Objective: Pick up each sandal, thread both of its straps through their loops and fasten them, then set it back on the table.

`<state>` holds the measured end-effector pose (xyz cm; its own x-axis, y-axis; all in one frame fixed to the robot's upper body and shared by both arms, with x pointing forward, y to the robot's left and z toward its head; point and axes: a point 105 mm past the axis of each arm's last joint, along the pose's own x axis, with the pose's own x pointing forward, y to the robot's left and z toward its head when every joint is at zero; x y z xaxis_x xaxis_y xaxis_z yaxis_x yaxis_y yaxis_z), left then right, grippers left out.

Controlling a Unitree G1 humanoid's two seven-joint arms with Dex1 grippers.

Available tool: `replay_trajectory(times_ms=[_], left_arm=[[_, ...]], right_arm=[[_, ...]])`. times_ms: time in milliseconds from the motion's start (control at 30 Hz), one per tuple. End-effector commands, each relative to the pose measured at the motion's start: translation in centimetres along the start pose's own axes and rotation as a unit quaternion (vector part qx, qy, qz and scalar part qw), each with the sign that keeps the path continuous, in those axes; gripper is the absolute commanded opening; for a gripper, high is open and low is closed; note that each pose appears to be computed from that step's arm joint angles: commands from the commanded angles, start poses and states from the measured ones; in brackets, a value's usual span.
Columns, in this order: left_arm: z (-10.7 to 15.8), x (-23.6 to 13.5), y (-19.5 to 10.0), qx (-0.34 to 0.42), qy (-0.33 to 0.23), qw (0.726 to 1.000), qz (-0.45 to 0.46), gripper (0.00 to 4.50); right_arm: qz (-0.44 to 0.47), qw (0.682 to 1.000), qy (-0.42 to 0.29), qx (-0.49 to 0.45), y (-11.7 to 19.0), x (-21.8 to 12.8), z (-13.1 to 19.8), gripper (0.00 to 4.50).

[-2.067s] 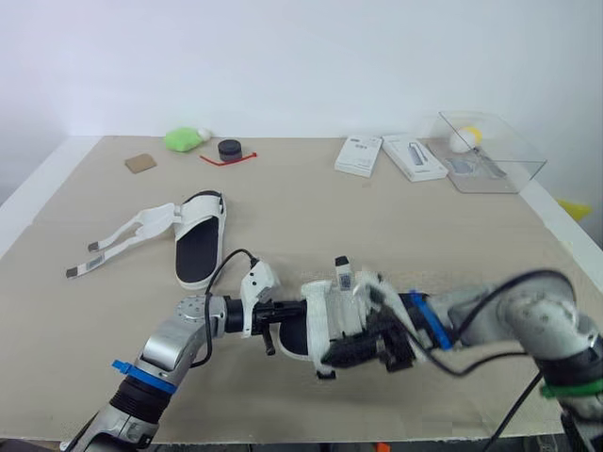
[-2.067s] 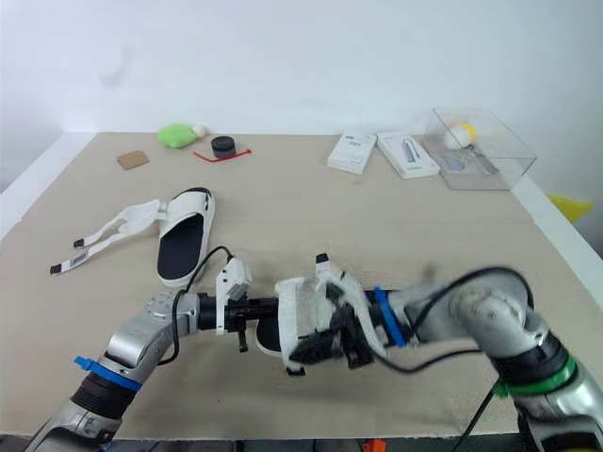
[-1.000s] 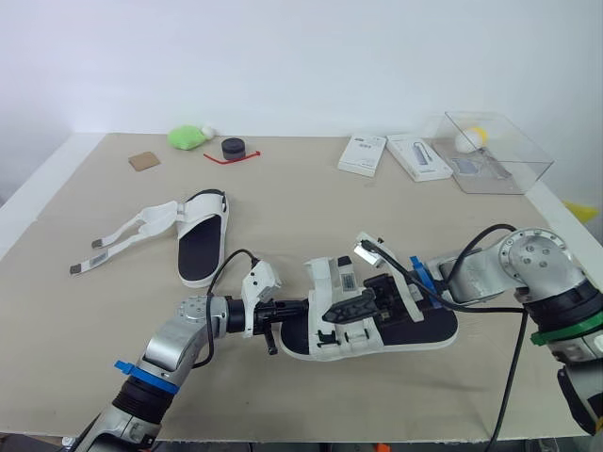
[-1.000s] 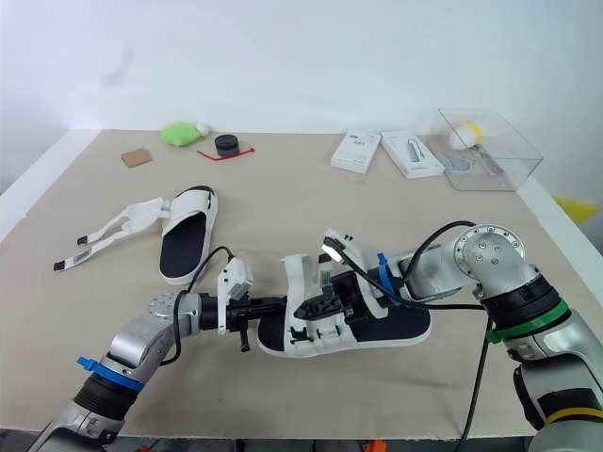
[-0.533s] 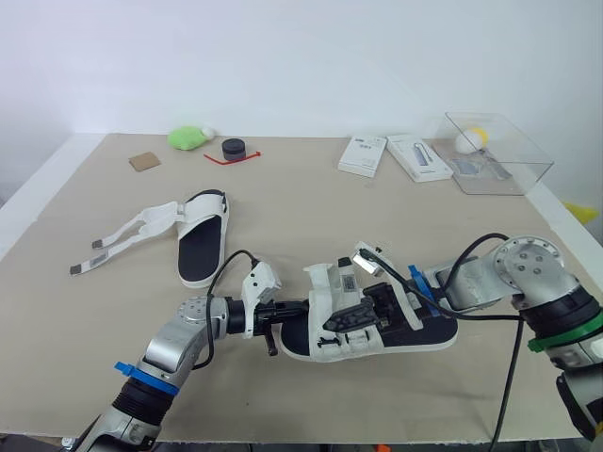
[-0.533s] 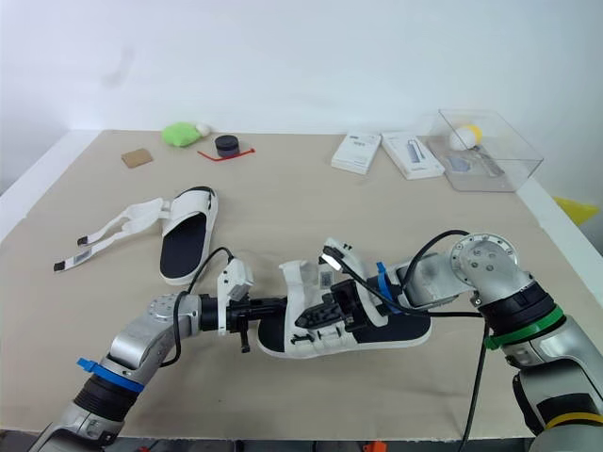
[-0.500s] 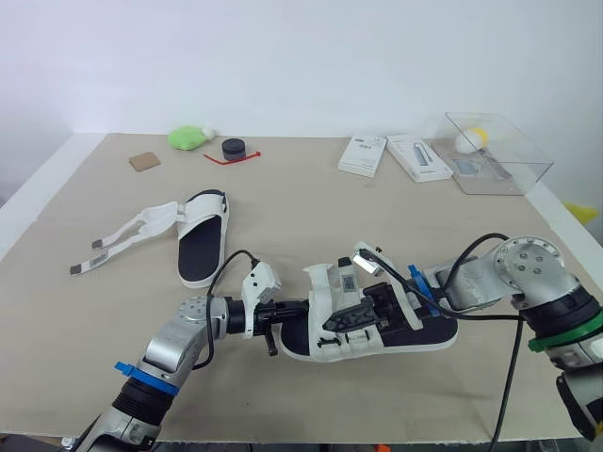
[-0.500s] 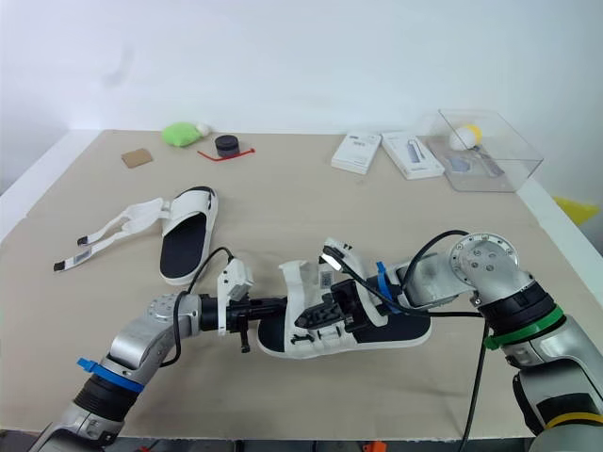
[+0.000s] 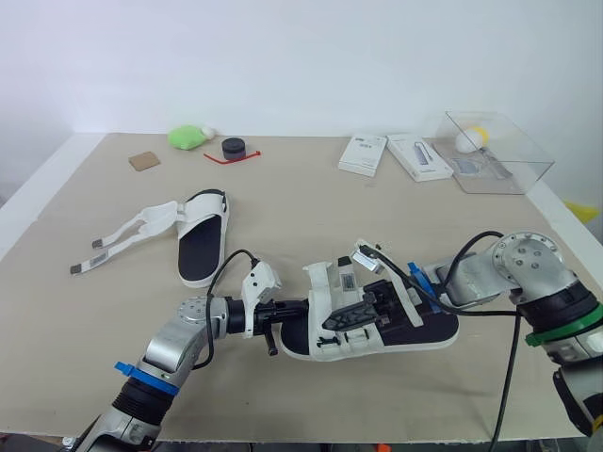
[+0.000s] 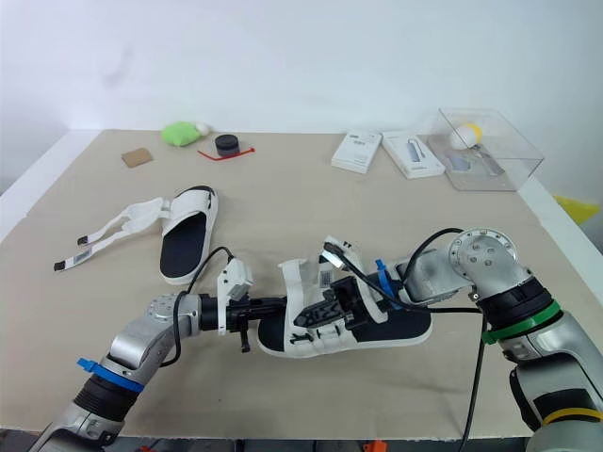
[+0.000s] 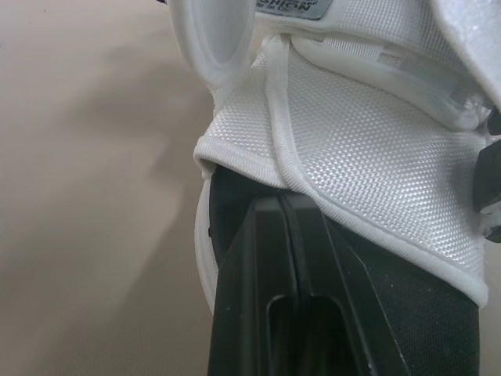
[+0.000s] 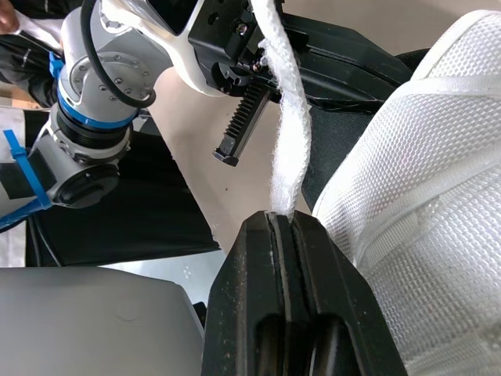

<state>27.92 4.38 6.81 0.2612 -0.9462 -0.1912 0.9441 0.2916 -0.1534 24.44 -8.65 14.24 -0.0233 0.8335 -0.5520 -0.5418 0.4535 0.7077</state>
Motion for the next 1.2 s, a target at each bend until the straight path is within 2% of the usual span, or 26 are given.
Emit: replay_trajectory(times_ms=[33,400,700,1200], left_arm=[[-3.8,-0.2,0.2,-0.042,0.061,0.997,0.022,0.00],[-3.9,-0.2,0.1,-0.044,0.062,0.997,0.021,0.00],[-4.0,-0.2,0.1,-0.045,0.064,0.997,0.022,0.00],[-4.1,-0.1,0.1,-0.045,0.065,0.997,0.023,0.00]], right_arm=[[0.014,1.000,-0.009,-0.013,0.9,-0.4,0.9,0.07],[0.007,1.000,0.005,-0.001,0.3,-0.1,0.0,0.07],[-0.047,0.999,0.016,-0.022,-0.3,0.1,-1.0,0.07],[-0.109,0.985,0.040,-0.130,-0.7,0.5,-2.0,0.07]])
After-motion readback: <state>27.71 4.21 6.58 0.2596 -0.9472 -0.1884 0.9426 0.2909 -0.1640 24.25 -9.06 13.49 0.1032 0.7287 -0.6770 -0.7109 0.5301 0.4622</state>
